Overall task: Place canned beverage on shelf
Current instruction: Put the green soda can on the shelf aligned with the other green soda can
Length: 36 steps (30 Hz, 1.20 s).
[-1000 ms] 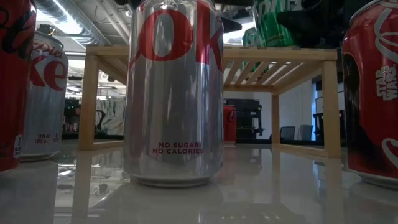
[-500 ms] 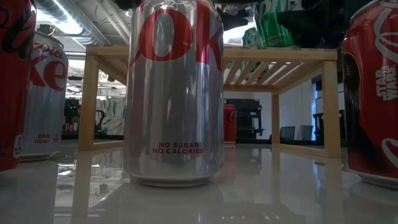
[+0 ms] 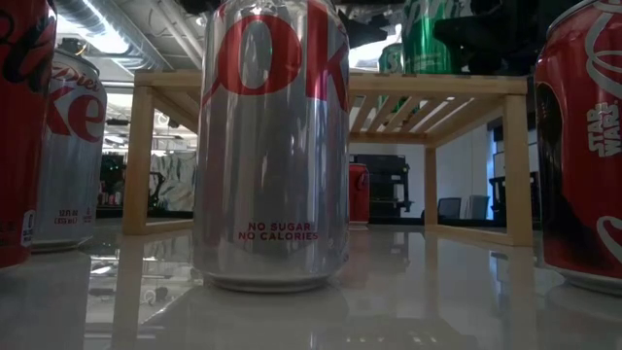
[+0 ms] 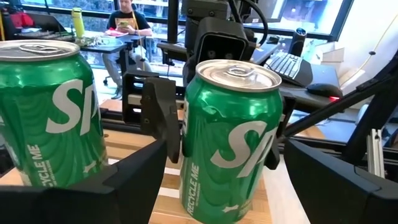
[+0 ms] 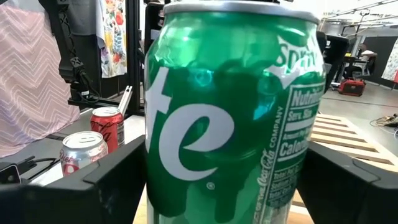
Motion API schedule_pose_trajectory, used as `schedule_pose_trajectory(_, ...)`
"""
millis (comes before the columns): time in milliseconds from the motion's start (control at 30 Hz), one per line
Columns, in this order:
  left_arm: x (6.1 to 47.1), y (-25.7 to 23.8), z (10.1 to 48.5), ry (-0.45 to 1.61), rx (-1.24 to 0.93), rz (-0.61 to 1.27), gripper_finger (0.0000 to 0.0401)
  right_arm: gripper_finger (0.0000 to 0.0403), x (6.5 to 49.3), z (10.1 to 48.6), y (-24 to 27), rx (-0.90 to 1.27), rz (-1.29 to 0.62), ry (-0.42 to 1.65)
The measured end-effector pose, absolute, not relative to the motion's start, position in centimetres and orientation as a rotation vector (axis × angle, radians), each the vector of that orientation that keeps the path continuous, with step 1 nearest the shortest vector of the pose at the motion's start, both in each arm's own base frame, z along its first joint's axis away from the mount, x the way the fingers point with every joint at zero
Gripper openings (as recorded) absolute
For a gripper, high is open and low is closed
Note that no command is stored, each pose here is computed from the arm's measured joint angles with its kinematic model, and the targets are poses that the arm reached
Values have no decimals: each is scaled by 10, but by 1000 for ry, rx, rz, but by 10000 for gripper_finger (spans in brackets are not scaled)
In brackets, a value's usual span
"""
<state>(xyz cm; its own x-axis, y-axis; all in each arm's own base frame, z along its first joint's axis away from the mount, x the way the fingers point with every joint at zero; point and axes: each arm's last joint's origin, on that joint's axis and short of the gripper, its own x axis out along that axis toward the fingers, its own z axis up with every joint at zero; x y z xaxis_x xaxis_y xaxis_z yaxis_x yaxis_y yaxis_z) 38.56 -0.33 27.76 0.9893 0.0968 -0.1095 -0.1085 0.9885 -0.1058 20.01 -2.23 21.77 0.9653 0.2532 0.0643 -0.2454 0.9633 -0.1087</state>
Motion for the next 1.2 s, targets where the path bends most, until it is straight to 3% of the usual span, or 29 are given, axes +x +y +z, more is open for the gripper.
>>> schedule_pose_trajectory(1200,385,-11,277,116,-110,85,314,353,188,224,-23,-95,159,-54)
